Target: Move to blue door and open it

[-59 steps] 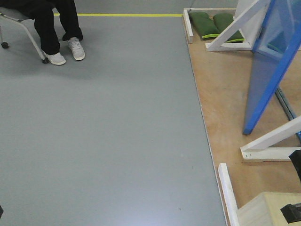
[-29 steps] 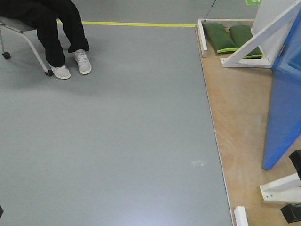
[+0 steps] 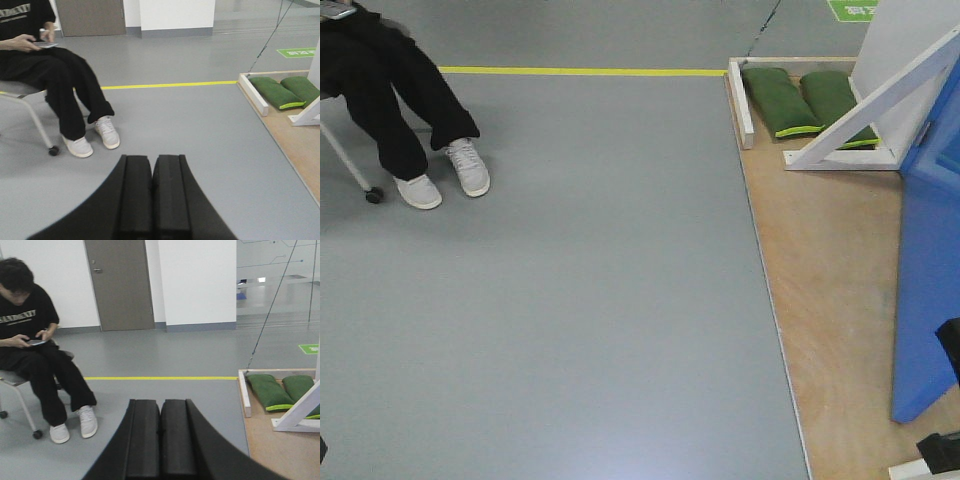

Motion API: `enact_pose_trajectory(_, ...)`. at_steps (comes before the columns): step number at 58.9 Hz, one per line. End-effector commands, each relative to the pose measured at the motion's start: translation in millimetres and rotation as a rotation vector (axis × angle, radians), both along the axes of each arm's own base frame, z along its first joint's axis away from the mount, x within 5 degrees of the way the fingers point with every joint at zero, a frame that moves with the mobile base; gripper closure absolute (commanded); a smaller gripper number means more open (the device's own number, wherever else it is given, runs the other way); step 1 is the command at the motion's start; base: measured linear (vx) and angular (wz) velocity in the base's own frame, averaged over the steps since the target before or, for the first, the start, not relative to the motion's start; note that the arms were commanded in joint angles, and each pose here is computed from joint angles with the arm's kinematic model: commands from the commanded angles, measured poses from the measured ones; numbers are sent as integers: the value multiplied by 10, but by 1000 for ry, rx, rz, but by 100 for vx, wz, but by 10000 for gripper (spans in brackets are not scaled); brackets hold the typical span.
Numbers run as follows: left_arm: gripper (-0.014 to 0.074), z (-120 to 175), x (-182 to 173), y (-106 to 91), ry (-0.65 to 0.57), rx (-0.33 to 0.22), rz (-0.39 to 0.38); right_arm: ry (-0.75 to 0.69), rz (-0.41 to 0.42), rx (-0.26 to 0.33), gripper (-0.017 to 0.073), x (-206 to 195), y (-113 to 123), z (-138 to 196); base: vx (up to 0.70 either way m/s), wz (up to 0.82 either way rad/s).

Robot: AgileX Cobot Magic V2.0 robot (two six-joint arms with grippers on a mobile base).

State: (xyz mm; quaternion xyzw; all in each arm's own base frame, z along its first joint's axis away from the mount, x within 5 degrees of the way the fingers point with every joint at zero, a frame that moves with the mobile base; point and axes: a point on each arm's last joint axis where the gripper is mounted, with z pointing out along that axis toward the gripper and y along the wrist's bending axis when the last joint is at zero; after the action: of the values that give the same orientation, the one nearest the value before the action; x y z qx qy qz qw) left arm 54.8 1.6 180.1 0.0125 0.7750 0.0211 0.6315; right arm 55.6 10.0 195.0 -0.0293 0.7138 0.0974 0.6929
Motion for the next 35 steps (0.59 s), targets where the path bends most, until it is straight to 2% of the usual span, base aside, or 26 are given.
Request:
enact_pose_trajectory(1,521,172,-6,-9,-125,-9,-11,-80,4,4,547,1,4,72,38,-16)
enact_pose_trajectory(35,521,172,-6,-9,-125,-9,-11,-80,4,4,547,1,4,72,36,-6)
